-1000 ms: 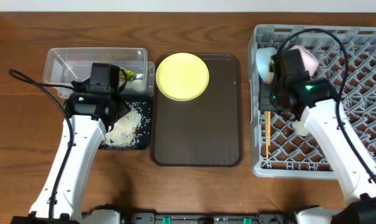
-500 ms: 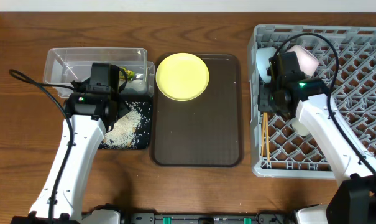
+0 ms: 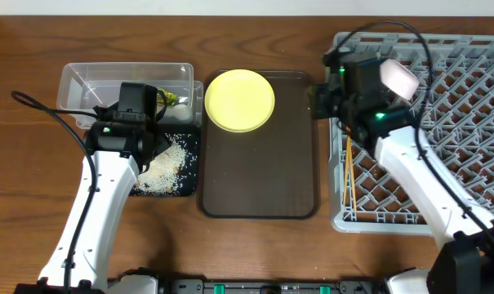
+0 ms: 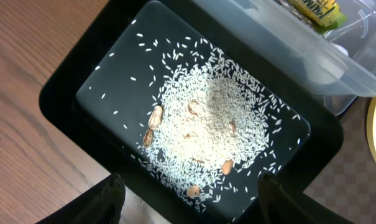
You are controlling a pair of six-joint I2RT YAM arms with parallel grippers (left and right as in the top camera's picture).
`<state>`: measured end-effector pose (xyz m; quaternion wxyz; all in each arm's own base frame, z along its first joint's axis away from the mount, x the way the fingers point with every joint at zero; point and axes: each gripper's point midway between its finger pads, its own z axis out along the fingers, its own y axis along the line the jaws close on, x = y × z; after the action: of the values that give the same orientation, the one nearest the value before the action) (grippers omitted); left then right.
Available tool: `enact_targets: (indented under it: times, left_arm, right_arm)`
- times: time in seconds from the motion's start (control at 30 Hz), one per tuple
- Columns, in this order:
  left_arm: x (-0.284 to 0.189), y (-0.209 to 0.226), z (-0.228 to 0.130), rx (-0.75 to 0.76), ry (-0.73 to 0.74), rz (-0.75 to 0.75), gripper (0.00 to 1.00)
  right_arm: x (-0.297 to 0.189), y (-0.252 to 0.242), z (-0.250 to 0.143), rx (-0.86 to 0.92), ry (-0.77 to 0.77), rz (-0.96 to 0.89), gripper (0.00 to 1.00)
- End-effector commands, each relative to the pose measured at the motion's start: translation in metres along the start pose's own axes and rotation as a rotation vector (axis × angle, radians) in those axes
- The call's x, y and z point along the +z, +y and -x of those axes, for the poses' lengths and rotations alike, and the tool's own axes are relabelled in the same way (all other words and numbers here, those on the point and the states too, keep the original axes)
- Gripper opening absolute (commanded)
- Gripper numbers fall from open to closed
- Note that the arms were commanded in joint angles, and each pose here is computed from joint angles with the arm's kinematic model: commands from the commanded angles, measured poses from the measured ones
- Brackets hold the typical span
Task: Sort waste into correct bins and load items into the dishwasher rack
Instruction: 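Grasp the edge of the yellow plate with the right gripper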
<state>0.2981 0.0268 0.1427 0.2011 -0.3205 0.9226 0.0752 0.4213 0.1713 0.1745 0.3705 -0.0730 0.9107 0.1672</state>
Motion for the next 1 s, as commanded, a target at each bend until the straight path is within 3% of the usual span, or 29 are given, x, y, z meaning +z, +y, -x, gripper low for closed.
enact_targets:
  times: [0.0, 0.37, 0.7, 0.87, 0.97]
  left_arm:
    - [0.0, 0.001, 0.002, -0.021, -0.005, 0.005, 0.71]
    - [0.0, 0.002, 0.002, -0.021, -0.003, 0.005, 0.71]
    - [0.0, 0.002, 0.001, -0.02, 0.001, 0.005, 0.71]
    - [0.0, 0.002, 0.001, -0.02, 0.001, 0.005, 0.71]
    - [-0.001, 0.002, 0.0, -0.019, 0.003, 0.007, 0.71]
  right_arm:
    - [0.024, 0.033, -0.014, -0.06, 0.032, 0.079, 0.4]
    - [0.117, 0.035, -0.055, 0.034, 0.045, -0.001, 0.37]
    - [0.152, 0.027, -0.091, 0.119, 0.111, -0.024, 0.34]
    - [0.152, 0.023, -0.094, 0.118, 0.118, -0.043, 0.23]
    - [0.15, 0.01, -0.105, 0.118, 0.157, -0.103, 0.09]
